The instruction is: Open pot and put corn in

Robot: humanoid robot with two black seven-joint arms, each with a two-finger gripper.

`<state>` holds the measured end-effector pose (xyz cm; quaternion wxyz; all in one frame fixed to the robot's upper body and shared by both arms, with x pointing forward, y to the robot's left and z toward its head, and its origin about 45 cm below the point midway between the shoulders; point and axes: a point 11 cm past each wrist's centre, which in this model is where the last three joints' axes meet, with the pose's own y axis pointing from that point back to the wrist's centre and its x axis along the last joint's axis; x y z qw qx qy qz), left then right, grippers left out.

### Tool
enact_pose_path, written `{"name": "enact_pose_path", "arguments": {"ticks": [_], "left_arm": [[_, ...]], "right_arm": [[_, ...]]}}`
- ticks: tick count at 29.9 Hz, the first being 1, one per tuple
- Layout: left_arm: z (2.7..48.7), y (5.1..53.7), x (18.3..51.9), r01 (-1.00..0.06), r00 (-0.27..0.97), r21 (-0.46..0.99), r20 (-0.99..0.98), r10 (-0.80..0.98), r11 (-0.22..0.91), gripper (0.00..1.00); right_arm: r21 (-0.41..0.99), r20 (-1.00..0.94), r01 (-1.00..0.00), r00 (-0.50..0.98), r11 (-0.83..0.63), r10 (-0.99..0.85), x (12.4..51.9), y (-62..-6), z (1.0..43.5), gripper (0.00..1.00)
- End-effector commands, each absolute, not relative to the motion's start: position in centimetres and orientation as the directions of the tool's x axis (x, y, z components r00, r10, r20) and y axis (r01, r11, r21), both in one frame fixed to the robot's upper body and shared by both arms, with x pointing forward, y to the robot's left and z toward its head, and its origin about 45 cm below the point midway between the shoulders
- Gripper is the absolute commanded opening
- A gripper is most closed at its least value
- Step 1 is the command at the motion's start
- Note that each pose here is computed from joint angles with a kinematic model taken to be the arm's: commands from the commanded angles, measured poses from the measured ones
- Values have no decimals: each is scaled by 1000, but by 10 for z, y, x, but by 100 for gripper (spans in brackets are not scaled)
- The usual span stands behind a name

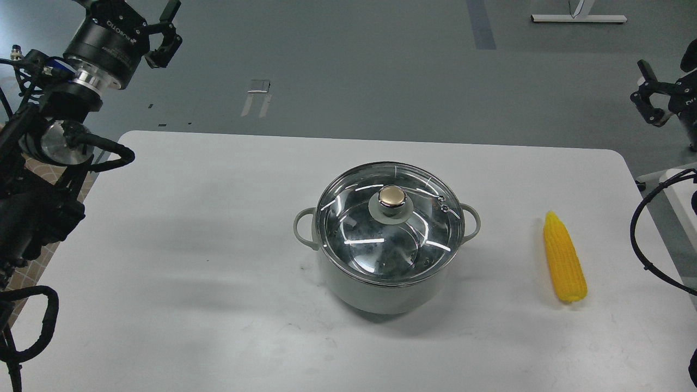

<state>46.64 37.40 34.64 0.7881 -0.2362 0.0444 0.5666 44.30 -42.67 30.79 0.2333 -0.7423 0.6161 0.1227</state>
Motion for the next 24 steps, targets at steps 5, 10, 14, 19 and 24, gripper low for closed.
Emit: {"name": "enact_pose_path", "arguments": {"ticks": [5, 10, 14, 19, 24], "left_arm": [[345, 368, 448, -898, 396, -318, -286, 873, 303, 97], [363, 362, 426, -862, 454, -309, -119, 883, 401, 96], [382, 324, 399, -780, 526, -234, 256, 811, 580, 93], [384, 278, 378, -698, 499, -123, 624, 602, 706, 92], [376, 230, 349, -607, 395, 25, 877, 274, 794, 92]], "right_arm": [[-233, -448, -960, 247, -154, -859, 442, -419, 320, 100], [-237, -445, -957, 259, -166, -857, 437, -416, 318, 100], [-201, -444, -965, 243, -169, -863, 421, -418, 297, 100], [-189, -454, -970, 223, -151, -863, 417, -424, 290, 100], [-192, -459, -971, 216, -140, -862, 415, -428, 290, 100]]}}
